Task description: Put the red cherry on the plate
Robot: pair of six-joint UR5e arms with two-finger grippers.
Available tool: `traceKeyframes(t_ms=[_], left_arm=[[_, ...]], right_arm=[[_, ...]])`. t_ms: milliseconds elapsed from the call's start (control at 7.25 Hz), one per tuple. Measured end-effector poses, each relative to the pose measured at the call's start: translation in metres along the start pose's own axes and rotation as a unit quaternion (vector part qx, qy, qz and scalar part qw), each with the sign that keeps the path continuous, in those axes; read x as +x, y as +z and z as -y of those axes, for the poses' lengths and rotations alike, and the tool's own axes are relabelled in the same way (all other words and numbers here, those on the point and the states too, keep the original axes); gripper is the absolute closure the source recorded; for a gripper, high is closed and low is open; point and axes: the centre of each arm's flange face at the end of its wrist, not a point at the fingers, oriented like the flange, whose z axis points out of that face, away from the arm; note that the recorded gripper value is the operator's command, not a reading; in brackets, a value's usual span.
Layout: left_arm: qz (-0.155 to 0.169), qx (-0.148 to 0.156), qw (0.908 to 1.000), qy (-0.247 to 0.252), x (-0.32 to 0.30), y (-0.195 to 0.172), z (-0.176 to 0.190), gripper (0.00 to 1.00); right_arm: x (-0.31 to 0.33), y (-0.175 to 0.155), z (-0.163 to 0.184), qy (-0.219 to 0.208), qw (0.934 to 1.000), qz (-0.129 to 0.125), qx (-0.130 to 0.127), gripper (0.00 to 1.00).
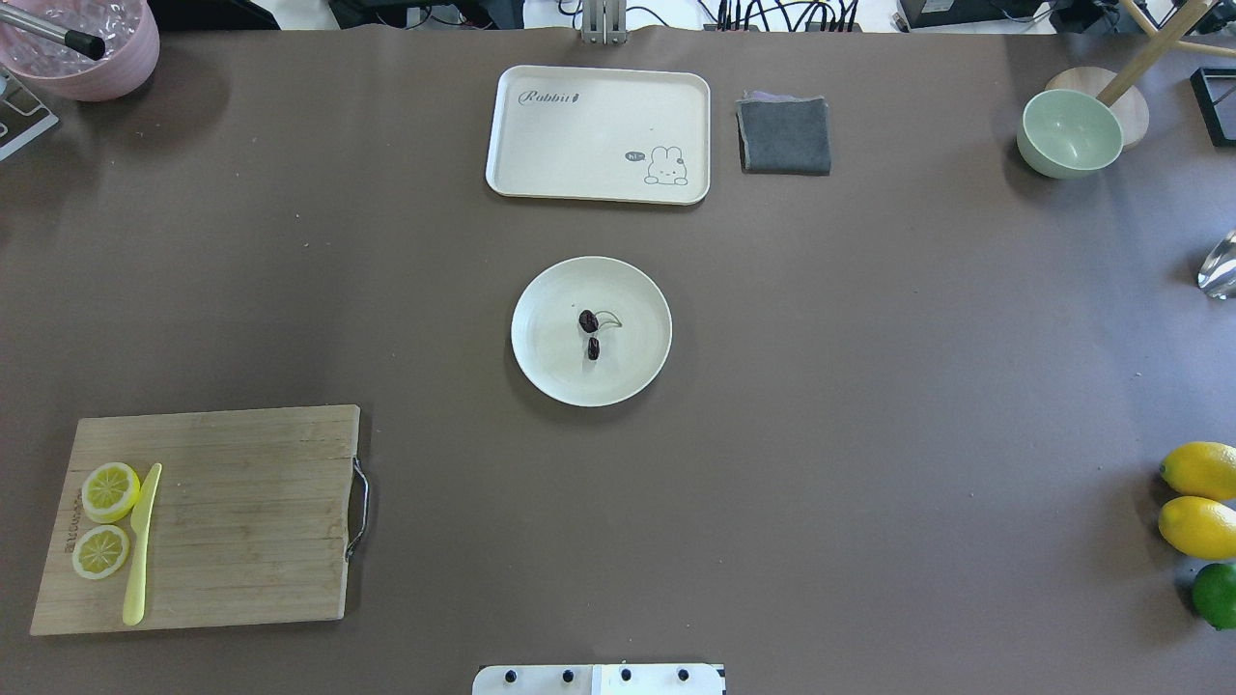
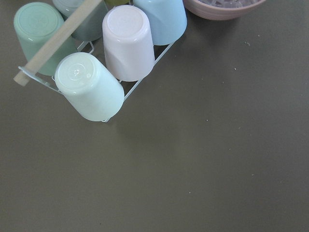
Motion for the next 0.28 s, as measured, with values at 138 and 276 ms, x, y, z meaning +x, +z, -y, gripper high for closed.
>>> traceKeyframes(t_ms=[138, 276], left_arm=[[0.000, 0.001, 1.0000, 0.001, 0.0008, -0.0006, 0.0005, 0.02], [0.000, 0.002, 1.0000, 0.002, 0.0019, -0.0017, 0.0009, 0.02]], right_arm=[[-0.0006, -0.0002, 0.0003, 0.000, 1.0000, 0.002, 0.000, 0.00], [-0.0011, -0.0004, 0.0006, 0.000, 1.0000, 0.003, 0.000, 0.00]])
